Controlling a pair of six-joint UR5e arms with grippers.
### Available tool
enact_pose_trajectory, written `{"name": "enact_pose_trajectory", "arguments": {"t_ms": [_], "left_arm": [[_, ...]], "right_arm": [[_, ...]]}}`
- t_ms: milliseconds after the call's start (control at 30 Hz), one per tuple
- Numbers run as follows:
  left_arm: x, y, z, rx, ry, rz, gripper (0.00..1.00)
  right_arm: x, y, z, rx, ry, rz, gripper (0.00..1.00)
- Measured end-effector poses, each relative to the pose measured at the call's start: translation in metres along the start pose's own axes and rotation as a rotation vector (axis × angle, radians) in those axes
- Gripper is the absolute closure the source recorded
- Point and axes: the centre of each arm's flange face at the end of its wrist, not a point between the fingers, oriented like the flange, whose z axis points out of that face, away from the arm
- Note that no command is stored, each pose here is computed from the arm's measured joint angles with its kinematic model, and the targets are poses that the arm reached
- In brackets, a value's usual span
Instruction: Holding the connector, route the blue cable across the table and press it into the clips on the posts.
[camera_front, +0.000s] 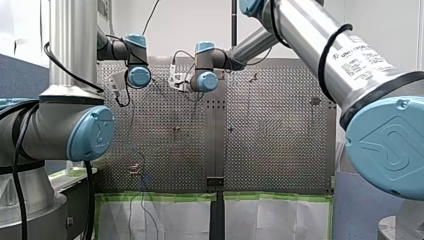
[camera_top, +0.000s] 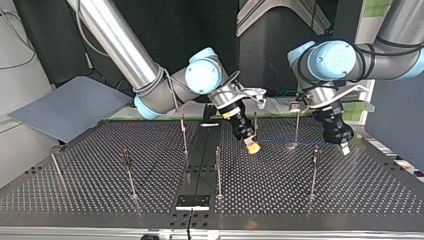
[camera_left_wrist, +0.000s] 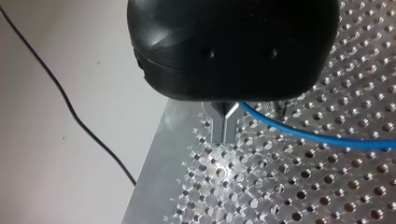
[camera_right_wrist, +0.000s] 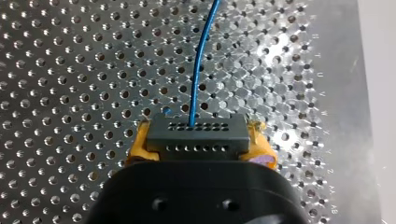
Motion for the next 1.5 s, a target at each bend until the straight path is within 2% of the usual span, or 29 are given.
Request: {"name": "enact_pose_trajectory", "arguments": {"t_ms": [167, 367, 700, 967, 1100, 1267, 1500], "left_arm": [[0.0, 0.001, 0.009, 0.028, -0.005, -0.011, 1.0], [0.006, 0.0, 0.02, 0.065, 0.006, -0.021, 1.0], [0.012, 0.004, 0.04, 0.116, 0.008, -0.041, 1.0], [0.039, 0.018, 0.06, 0.115, 0.029, -0.043, 1.0], [0.049, 0.023, 0.067, 0.124, 0.042, -0.041, 1.0], [0.05, 0.025, 0.073, 0.139, 0.04, -0.047, 1.0], [0.048, 0.032, 0.081, 0.135, 0.035, -0.057, 1.0]], "right_arm": [[0.001, -0.001, 0.005, 0.001, 0.003, -0.004, 1.0], [0.012, -0.001, 0.01, 0.003, 0.023, -0.006, 1.0], [0.023, 0.008, 0.015, -0.009, 0.043, -0.008, 1.0], [0.023, 0.013, 0.016, -0.017, 0.043, -0.009, 1.0], [0.022, 0.019, 0.017, -0.035, 0.044, -0.009, 1.0], [0.023, 0.027, 0.017, -0.061, 0.046, -0.011, 1.0], [0.025, 0.03, 0.018, -0.066, 0.05, -0.011, 1.0]]}}
